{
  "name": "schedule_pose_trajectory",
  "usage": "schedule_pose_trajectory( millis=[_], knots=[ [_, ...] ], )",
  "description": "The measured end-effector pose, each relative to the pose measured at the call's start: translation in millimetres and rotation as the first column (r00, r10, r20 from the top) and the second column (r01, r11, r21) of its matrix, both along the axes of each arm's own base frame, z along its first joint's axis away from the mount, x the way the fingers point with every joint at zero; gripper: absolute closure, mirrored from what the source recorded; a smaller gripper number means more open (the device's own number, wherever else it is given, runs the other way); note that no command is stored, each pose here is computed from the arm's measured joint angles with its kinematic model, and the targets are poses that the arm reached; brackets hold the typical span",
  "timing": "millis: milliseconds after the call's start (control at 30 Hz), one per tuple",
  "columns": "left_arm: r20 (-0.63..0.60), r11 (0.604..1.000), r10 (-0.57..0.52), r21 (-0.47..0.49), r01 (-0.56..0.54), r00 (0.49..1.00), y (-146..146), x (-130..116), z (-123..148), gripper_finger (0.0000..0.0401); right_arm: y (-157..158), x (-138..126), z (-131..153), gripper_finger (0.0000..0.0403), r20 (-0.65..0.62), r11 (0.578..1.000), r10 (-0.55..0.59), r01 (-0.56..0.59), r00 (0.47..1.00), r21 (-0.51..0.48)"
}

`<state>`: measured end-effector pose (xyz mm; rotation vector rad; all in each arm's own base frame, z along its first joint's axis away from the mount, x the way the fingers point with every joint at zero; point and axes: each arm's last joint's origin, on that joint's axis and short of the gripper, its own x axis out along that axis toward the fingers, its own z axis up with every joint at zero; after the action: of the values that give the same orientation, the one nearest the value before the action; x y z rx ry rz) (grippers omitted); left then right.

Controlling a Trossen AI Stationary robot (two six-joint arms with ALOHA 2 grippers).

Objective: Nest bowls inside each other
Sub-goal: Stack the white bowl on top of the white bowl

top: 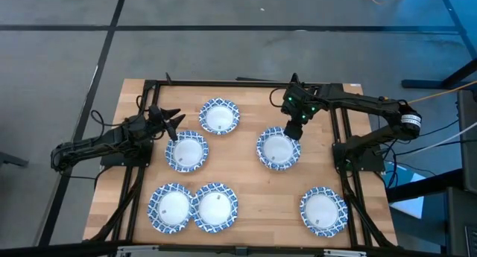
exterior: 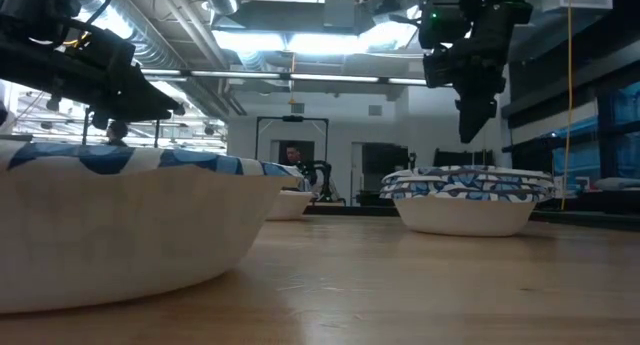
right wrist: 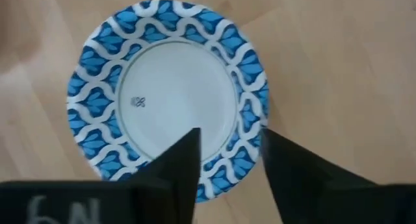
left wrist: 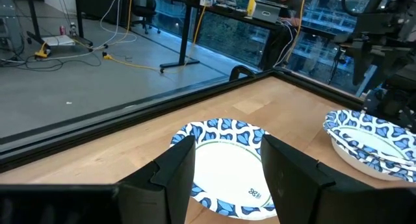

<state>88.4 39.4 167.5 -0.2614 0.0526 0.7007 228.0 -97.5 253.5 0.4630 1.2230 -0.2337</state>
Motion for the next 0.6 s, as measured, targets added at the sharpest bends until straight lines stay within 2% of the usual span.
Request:
schedule_pose_trajectory(
  millis=[167,333,433,500,600],
  knots=[
    [0.000,1.000,0.000,0.000,0.000,1.000,0.0,0.0,0.0,0.0232,21.9,3.7,0.5,0.0200,0.045,0.977,0.140,-0.145,0.989,0.158],
    [0.000,1.000,0.010,0.001,-0.010,1.000,0.2,-0.2,0.0,0.0232,54.0,7.9,-0.5,0.0186,-0.021,0.962,0.167,-0.158,0.986,0.221],
    [-0.001,1.000,0.021,0.003,-0.021,1.000,0.5,-0.4,0.0,0.0232,74.6,12.3,0.3,0.0185,-0.013,0.944,0.192,-0.181,0.981,0.275],
    [-0.001,1.000,0.025,0.004,-0.025,1.000,0.6,-0.5,0.0,0.0232,89.6,15.6,0.9,0.0185,0.002,0.934,0.228,-0.220,0.974,0.281],
    [-0.001,1.000,0.025,0.004,-0.025,1.000,0.6,-0.5,0.0,0.0232,113.5,14.5,-0.5,0.0185,-0.038,0.937,0.312,-0.301,0.949,0.176]
  ],
)
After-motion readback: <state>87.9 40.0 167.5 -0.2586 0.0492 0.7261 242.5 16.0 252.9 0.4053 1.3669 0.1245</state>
